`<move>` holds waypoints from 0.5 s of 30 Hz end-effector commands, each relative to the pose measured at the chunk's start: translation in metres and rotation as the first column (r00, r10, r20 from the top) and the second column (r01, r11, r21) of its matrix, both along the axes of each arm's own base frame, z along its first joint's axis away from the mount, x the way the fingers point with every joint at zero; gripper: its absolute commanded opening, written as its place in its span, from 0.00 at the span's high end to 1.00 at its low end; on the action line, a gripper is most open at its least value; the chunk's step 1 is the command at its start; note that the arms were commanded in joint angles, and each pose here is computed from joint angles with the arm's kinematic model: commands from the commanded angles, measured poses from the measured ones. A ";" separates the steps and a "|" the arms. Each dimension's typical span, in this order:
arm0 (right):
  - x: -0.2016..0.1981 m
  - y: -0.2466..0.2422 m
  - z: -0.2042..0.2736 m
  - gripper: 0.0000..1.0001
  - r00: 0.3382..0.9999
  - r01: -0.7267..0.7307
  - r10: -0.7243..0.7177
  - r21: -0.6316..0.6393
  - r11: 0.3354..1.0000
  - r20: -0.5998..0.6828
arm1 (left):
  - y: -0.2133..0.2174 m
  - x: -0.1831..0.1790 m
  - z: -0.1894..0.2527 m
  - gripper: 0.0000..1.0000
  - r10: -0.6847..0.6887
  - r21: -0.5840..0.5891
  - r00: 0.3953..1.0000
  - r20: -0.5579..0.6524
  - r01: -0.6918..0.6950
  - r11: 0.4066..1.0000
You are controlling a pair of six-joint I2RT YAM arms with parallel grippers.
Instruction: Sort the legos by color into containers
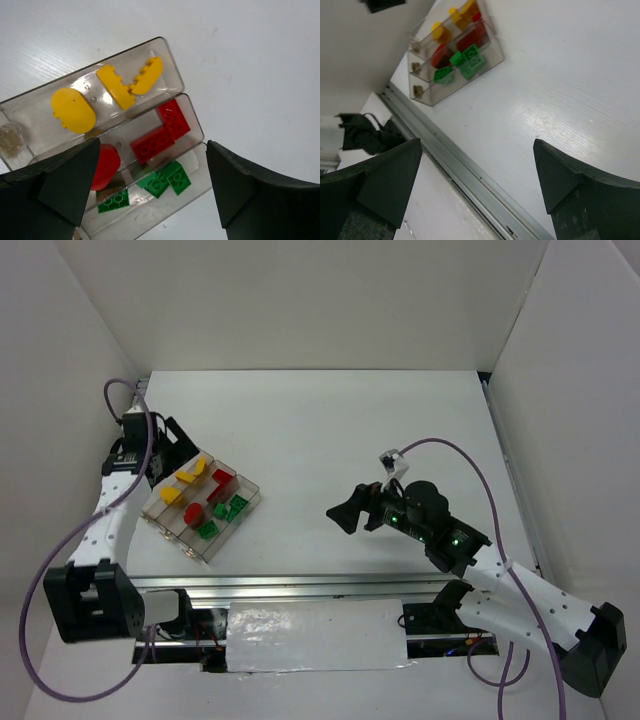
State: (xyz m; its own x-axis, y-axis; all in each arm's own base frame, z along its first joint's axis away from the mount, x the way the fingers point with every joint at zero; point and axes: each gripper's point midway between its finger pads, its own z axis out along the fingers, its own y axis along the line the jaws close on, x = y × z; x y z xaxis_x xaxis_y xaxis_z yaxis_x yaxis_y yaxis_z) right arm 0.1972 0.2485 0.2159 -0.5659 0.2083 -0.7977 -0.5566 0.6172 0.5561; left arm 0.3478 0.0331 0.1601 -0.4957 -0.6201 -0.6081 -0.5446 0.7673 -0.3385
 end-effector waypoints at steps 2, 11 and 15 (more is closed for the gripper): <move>0.023 -0.033 0.022 0.00 0.972 0.233 -0.234 -0.061 0.971 -0.010 | -0.027 -0.024 0.062 0.01 -0.226 0.106 0.966 0.123 0.214 0.971; 0.016 -0.119 0.080 0.00 0.850 0.524 -0.525 -0.180 0.832 0.050 | -0.031 -0.099 0.123 0.00 -0.309 0.265 0.910 0.278 0.236 0.935; -0.005 -0.143 0.104 0.00 0.837 0.544 -0.544 -0.176 0.820 0.057 | -0.041 -0.134 0.133 0.01 -0.345 0.266 0.867 0.361 0.258 0.929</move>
State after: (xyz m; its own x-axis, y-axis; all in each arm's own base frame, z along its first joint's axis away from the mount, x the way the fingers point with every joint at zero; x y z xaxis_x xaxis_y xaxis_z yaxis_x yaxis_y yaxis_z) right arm 0.2091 0.1404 0.3199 -0.3972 0.3634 -0.8427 -0.1922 0.8650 0.4636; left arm 0.2355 -0.0025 0.2979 -0.3157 -0.3519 -0.8812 -0.1716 0.9345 -0.3118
